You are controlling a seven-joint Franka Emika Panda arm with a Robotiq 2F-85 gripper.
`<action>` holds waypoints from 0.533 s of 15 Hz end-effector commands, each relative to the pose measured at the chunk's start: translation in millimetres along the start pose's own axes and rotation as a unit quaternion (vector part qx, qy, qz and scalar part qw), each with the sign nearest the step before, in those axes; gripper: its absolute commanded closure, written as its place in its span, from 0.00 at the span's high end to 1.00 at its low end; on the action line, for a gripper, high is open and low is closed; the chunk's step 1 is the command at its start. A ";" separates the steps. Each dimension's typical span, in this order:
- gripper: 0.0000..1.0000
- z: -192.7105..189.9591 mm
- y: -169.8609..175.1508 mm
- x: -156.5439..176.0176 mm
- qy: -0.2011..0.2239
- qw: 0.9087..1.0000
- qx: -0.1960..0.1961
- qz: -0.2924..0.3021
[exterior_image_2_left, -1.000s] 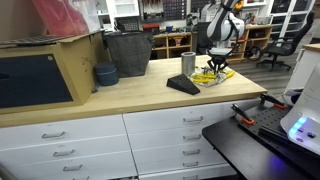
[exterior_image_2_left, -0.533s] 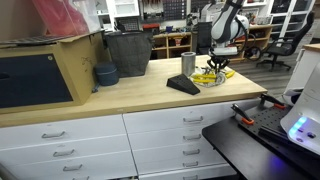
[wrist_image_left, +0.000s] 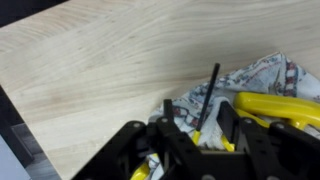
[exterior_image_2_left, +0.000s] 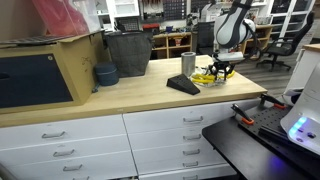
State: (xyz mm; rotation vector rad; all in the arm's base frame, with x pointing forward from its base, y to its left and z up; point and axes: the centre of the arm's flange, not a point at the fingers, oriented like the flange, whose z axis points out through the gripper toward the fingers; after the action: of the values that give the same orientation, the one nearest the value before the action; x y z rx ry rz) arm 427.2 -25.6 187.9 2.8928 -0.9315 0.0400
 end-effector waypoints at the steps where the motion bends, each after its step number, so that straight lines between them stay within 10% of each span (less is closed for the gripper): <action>1: 0.81 -3.2 7.8 -28.2 0.011 1.000 0.005 -0.011; 4: 1.00 -4.7 13.8 -28.6 0.017 1.000 0.006 -0.015; 8: 1.00 -20.3 23.6 -16.0 0.022 1.000 0.013 0.010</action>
State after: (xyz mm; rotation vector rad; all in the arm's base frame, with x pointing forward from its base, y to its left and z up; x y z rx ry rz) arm 409.2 -30.0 188.7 2.9047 -0.8868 0.0659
